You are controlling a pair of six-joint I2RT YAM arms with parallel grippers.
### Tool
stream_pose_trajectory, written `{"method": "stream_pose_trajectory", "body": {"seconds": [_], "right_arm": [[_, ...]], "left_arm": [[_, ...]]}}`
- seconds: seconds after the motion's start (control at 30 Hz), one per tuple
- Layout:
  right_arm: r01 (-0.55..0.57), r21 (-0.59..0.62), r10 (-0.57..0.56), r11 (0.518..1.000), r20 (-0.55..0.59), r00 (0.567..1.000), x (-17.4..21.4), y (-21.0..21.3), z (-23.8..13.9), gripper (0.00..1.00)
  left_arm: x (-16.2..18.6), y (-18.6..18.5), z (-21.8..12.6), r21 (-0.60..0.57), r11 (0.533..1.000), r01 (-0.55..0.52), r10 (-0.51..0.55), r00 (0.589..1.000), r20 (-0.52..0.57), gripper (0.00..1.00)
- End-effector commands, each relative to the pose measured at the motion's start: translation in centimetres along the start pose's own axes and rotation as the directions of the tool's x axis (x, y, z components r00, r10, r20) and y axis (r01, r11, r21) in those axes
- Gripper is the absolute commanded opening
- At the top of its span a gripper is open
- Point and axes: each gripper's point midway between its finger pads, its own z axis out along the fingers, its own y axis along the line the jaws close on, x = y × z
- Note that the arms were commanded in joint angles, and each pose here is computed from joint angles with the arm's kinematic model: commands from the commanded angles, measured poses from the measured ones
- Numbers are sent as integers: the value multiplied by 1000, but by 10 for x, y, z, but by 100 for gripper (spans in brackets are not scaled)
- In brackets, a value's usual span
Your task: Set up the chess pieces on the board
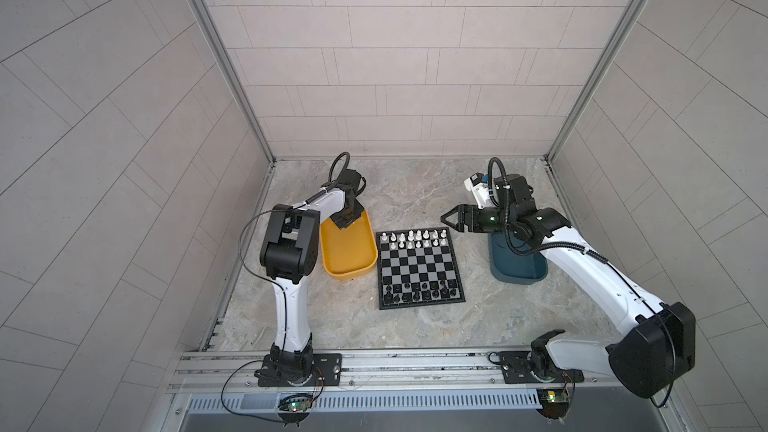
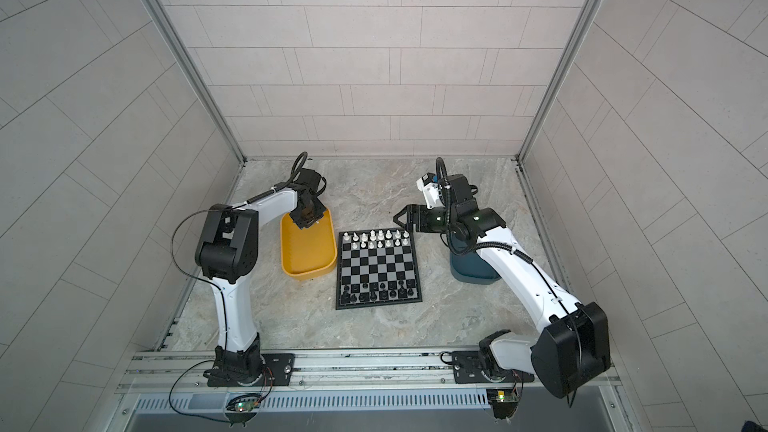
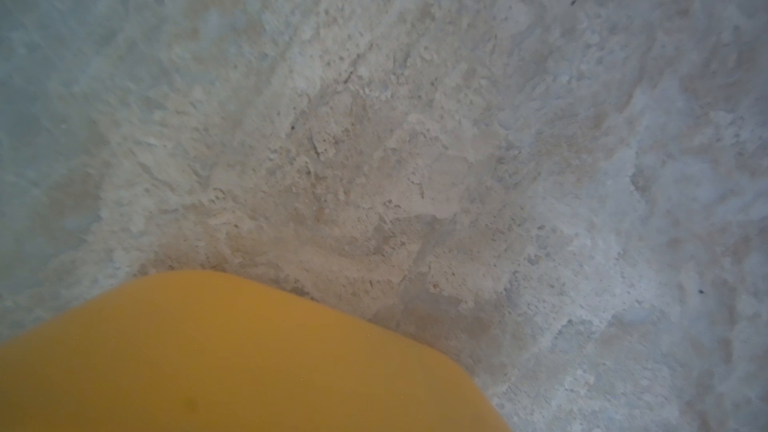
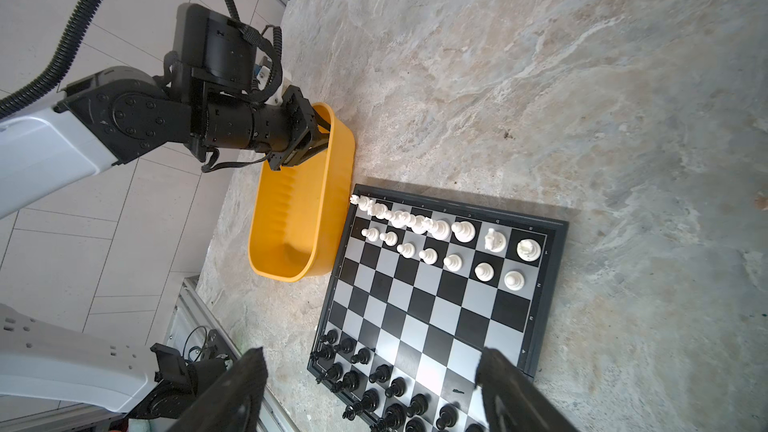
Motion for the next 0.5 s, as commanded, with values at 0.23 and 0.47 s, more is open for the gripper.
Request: {"method": "stream_pose_trajectory", "body": {"seconds": [0.23, 0.47], "right_arm": [[6, -2, -6, 1000, 23, 1000, -2, 3, -7, 80], [6, 7, -7, 1000, 46, 999, -6, 3, -9, 80]], "left_arm": [[10, 22, 10, -52, 997, -51, 50, 999, -20, 19], [11, 16, -26, 37, 996, -81, 81, 996, -24, 14]]}}
